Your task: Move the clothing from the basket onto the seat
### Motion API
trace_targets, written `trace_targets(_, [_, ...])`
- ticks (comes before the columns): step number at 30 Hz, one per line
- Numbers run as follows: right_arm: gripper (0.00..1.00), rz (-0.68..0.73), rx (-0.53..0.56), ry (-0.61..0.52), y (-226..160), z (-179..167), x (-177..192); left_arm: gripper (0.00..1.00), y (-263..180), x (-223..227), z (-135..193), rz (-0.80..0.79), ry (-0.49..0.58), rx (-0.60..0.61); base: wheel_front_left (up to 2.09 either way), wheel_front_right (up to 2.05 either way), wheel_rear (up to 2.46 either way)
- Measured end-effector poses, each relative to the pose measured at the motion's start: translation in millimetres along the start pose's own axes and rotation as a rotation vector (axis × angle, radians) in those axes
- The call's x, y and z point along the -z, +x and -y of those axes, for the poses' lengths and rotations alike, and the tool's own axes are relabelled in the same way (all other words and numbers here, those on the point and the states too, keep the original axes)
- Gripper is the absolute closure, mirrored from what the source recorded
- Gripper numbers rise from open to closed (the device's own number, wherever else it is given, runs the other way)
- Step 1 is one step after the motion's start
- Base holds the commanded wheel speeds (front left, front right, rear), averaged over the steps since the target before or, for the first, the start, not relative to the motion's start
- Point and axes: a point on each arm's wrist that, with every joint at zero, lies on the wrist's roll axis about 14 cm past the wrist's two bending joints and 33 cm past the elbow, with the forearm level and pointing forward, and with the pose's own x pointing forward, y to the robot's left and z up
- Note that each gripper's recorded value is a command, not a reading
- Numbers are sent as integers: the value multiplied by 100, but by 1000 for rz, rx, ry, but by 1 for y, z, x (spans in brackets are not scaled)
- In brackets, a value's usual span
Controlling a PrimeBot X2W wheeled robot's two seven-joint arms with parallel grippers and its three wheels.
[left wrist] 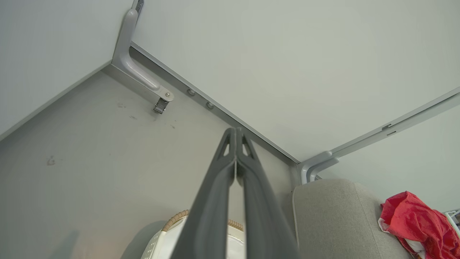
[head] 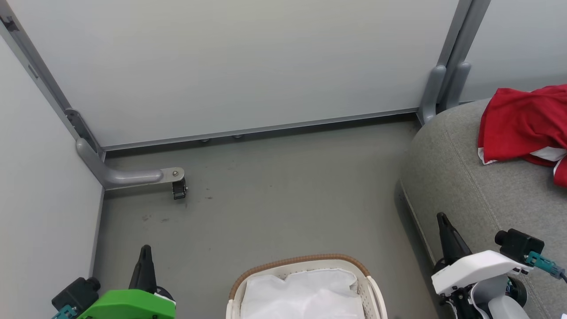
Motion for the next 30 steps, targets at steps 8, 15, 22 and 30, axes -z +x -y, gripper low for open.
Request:
trace_targets(8, [100,6,17,119,0,4,-4,100,3,-5,0,1,-102,-1,0,0,0])
trace_targets(15, [100,10,27,215,1,6,-8,100,6,-11,2,10,-181,1,0,0,0])
trace_targets(22, [100,14,32,304,1,8,-10,100,8,-16,4,12,-253,12,0,0,0])
trace_targets(30, [100,21,35,396,1,9,-14,100,11,-21,5,16,-331,18,0,0,0])
